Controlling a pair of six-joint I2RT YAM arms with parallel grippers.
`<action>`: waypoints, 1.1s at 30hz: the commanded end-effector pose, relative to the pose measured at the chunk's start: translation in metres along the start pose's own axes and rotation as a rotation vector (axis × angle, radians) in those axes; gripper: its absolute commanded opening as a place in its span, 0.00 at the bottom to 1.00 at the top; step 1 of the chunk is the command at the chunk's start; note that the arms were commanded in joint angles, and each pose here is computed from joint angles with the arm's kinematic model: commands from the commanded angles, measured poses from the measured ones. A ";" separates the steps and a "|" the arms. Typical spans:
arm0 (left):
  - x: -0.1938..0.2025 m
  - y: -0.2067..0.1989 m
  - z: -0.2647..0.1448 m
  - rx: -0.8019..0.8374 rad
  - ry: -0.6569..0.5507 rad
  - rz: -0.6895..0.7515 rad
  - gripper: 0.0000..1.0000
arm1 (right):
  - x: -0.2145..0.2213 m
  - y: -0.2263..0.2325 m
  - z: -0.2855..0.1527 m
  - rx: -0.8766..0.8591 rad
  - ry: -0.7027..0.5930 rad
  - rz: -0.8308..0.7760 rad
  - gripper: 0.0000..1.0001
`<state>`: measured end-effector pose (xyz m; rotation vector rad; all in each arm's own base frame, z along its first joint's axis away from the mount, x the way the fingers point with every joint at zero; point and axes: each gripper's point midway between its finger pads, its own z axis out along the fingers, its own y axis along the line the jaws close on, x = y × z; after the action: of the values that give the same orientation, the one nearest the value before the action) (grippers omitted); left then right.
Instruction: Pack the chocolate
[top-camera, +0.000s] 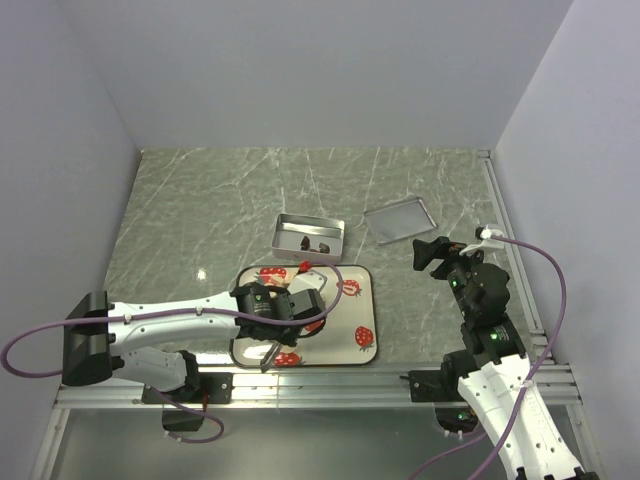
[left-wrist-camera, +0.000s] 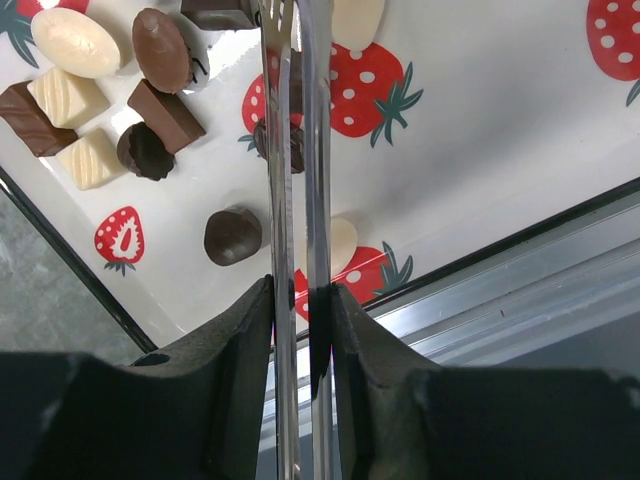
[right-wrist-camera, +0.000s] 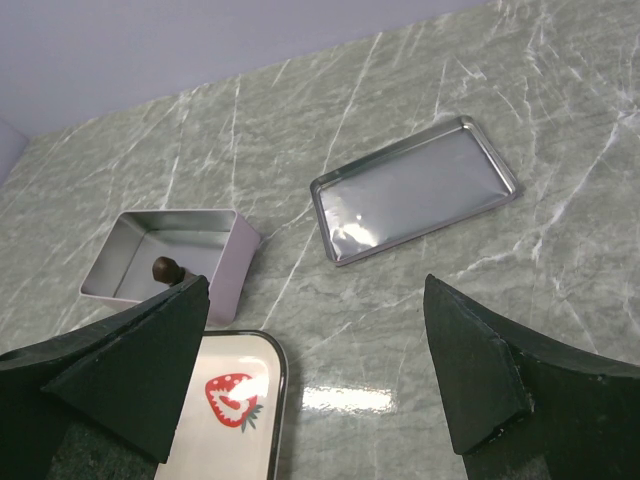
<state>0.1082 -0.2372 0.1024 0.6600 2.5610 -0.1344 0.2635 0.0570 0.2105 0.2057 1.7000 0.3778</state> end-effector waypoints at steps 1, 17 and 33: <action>-0.014 -0.006 -0.009 0.033 -0.058 -0.002 0.32 | -0.010 0.002 0.001 -0.009 -0.040 -0.011 0.94; -0.066 0.002 -0.018 -0.003 -0.218 -0.019 0.31 | -0.010 0.002 0.000 -0.008 -0.041 -0.011 0.94; -0.067 -0.005 -0.021 0.047 -0.234 -0.022 0.46 | -0.009 0.001 0.002 -0.003 -0.033 -0.012 0.94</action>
<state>0.1442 -0.2548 0.1318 0.6207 2.4009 -0.1707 0.2636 0.0569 0.2103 0.2060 1.7007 0.3773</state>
